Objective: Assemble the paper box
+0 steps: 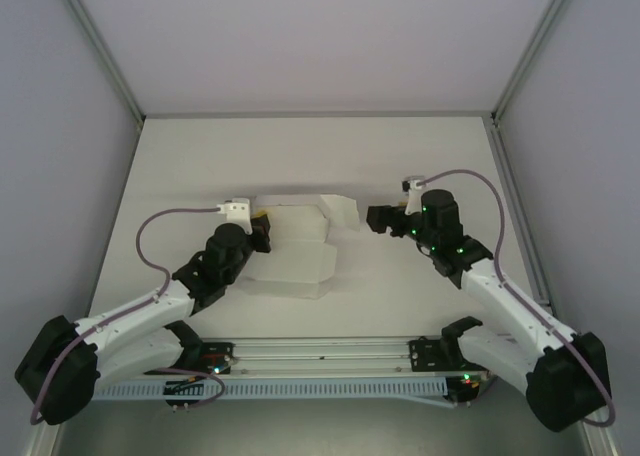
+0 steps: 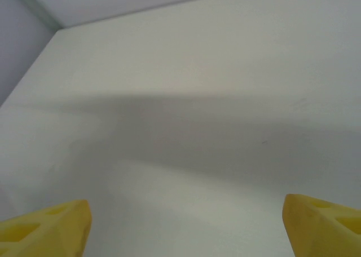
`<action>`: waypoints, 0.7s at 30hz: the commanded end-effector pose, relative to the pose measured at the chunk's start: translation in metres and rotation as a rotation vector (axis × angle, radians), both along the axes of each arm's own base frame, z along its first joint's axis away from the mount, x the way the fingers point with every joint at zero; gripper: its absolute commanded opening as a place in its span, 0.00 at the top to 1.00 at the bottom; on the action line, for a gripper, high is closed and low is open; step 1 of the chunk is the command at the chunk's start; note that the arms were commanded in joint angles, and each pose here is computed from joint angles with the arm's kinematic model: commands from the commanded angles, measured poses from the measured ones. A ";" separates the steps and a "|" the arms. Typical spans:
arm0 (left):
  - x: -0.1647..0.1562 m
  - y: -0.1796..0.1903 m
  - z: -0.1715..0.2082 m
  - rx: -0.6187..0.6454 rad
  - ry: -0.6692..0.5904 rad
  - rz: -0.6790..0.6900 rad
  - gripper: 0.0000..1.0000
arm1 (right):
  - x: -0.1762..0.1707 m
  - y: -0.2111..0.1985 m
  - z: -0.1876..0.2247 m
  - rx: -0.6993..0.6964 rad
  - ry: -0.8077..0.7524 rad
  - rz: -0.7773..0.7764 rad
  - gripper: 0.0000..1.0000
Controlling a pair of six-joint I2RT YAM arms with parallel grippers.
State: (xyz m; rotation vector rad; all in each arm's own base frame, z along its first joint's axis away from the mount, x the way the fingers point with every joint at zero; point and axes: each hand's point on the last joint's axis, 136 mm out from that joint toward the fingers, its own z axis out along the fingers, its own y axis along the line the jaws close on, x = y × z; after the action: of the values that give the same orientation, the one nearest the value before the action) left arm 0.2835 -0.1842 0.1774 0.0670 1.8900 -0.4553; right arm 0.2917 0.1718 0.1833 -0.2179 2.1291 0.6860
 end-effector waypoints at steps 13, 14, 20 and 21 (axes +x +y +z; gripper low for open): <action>0.005 -0.004 0.009 -0.009 -0.027 -0.006 1.00 | -0.044 0.092 0.022 0.109 -0.048 0.543 0.25; 0.005 -0.004 0.009 -0.009 -0.026 -0.006 1.00 | -0.046 0.095 0.021 0.104 -0.050 0.555 0.25; 0.006 -0.005 0.006 -0.004 -0.020 -0.006 1.00 | -0.052 0.110 0.024 0.106 -0.063 0.605 0.30; 0.007 -0.005 0.005 -0.003 -0.017 -0.004 1.00 | -0.051 0.112 0.024 0.108 -0.067 0.609 0.31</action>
State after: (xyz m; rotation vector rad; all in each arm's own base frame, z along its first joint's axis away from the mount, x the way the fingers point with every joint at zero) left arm 0.2848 -0.1860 0.1690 0.0803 1.9124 -0.4403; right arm 0.2403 0.2731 0.1910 -0.7793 2.0354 1.0970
